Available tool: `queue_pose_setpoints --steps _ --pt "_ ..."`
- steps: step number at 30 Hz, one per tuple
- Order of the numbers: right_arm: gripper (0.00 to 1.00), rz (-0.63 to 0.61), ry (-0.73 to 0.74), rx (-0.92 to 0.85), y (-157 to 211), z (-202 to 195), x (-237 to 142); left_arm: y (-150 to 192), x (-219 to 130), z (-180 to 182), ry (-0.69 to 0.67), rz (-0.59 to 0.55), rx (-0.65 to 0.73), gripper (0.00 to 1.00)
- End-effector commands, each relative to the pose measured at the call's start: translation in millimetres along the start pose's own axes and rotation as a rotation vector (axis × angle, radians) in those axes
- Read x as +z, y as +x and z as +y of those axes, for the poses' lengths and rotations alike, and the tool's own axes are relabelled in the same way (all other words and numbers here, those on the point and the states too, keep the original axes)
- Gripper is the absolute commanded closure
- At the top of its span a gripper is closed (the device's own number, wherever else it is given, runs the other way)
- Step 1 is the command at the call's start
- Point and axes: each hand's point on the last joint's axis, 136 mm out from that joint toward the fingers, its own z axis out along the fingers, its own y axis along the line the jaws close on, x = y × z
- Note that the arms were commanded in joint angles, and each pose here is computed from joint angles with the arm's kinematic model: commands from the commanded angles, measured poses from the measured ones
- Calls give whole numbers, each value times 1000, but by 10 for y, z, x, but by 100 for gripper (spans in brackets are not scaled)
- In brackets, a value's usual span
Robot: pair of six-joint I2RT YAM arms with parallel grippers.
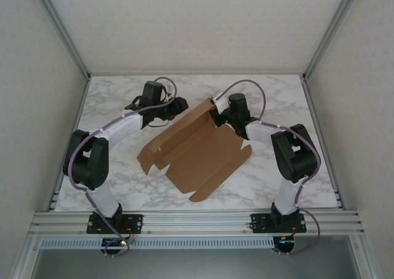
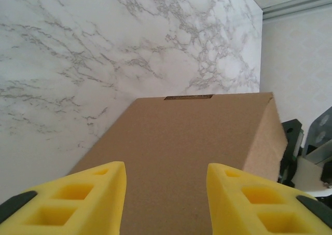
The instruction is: Fold the paper box
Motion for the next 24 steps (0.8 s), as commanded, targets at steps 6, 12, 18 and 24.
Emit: queue_pose_setpoints --steps 6,12,18,24 --pt "98 -33 283 59 35 -313 -379 -482 -464 -254 -85 -189 73 54" --pt "100 2 448 121 95 -432 -698 -714 -1068 -358 -168 -370 142 52" --pt "100 21 551 297 332 -438 -984 -438 -1296 -534 -89 -300 175 49" --pt "99 35 539 340 528 -317 -1034 -183 -1257 -361 -94 -221 169 46"
